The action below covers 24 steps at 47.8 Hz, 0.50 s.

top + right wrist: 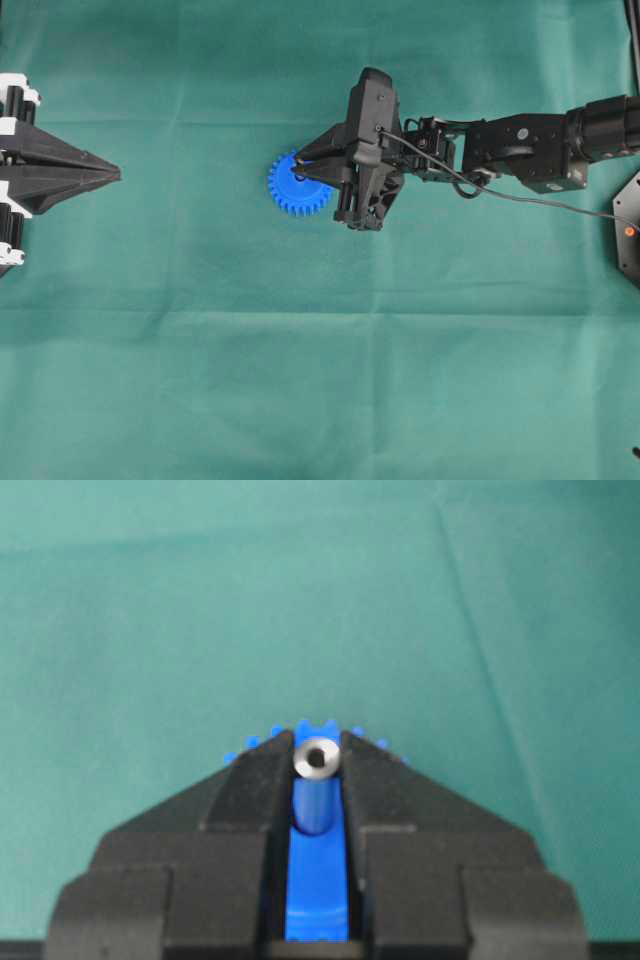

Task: Insert the shaft placed at a random location into the center hole of the medium gear at another random location.
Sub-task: 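Lower the shaft into the center hole and open the right gripper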

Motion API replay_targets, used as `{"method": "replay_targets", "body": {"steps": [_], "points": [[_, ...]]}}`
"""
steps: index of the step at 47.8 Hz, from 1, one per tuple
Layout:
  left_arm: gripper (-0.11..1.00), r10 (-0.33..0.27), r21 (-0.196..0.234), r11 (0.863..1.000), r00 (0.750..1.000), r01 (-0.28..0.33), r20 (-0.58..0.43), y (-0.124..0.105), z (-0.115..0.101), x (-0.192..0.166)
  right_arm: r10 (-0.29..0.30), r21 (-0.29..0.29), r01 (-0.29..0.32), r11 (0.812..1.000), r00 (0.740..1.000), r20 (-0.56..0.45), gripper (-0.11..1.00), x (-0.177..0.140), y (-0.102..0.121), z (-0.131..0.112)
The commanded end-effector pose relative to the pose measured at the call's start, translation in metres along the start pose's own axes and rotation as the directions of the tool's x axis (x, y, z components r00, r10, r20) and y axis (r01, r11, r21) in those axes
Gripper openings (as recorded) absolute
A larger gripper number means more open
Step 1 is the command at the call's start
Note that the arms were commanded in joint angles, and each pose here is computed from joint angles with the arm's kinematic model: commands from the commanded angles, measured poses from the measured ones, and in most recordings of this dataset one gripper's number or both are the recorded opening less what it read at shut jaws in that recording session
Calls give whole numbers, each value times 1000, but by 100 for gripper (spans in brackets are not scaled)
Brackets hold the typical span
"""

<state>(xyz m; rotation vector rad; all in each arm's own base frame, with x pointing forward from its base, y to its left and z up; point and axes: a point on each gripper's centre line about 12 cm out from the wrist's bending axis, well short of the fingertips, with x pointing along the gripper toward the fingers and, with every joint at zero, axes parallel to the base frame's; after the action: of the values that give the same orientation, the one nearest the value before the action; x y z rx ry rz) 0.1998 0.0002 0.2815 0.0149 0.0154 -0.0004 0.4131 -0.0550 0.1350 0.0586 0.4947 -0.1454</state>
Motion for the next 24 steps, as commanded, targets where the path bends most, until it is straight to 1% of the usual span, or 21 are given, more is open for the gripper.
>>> {"method": "replay_targets", "body": {"steps": [1, 13, 24], "points": [[0, 1, 1, 1000, 1000, -1, 21, 0, 7, 2, -3, 3, 3, 1000, 999, 32, 13, -2, -1, 11], [0, 1, 1, 1000, 1000, -1, 20, 0, 7, 2, -3, 5, 3, 1000, 1000, 29, 13, -1, -1, 10], [0, 1, 1, 1000, 1000, -1, 20, 0, 7, 2, -3, 3, 3, 1000, 1000, -9, 13, 10, -1, -4]]}}
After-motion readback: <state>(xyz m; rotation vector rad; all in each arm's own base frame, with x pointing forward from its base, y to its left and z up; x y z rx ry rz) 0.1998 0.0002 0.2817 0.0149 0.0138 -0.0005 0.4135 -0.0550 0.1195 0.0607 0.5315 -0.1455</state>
